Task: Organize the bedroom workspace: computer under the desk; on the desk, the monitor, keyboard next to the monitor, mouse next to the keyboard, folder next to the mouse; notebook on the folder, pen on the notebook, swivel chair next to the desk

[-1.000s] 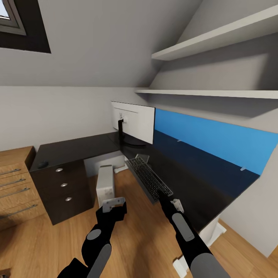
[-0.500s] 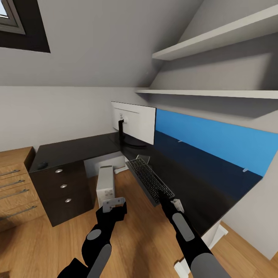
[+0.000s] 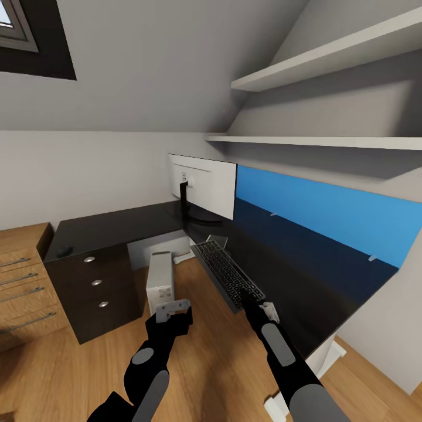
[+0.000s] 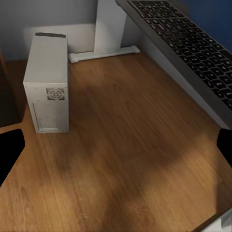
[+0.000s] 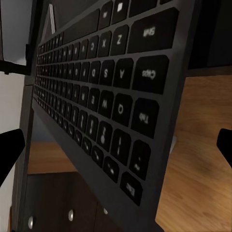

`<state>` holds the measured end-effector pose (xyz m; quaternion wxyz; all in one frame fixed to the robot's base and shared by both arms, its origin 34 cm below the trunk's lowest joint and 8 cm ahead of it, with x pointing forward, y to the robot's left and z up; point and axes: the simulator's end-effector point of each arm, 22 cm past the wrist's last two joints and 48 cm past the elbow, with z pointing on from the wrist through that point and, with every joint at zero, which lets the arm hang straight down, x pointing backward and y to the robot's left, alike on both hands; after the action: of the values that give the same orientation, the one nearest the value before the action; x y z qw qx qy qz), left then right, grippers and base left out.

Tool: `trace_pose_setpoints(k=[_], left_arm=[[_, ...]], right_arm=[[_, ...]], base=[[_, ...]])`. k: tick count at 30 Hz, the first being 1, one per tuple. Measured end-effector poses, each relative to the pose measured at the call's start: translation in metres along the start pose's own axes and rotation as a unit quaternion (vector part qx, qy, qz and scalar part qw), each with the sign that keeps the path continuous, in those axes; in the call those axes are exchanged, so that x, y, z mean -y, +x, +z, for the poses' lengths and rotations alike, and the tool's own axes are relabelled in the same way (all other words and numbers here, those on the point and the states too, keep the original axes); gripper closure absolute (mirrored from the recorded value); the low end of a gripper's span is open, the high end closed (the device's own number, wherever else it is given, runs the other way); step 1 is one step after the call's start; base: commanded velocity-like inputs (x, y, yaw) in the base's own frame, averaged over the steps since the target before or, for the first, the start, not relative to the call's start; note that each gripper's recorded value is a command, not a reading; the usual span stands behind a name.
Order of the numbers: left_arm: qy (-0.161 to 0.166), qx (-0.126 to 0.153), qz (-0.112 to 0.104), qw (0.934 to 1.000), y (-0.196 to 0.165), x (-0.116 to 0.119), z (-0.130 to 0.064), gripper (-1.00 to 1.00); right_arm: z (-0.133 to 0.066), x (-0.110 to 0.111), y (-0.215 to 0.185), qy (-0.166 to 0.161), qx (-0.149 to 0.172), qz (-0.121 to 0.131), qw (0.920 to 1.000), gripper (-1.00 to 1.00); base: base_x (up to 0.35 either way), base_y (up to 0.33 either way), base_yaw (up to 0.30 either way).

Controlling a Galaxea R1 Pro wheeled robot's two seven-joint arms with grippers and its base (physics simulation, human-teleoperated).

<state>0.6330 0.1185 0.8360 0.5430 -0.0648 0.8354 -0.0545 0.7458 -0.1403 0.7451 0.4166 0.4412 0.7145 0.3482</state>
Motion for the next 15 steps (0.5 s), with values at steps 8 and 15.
trace_pose_setpoints(k=[8,15], left_arm=[[0.003,0.0,0.0,1.0,0.0072,0.0016,0.0018,-1.0],[0.004,0.0,0.0,1.0,0.0072,0.0021,0.0018,-1.0]], right_arm=[[0.0024,0.0067,0.0024,0.0,0.0,0.0,1.0,-1.0],[0.0024,0.0069,0.0024,0.0,0.0,0.0,1.0,-1.0]], base=[[0.0,0.0,0.0],[0.0,0.0,0.0]])
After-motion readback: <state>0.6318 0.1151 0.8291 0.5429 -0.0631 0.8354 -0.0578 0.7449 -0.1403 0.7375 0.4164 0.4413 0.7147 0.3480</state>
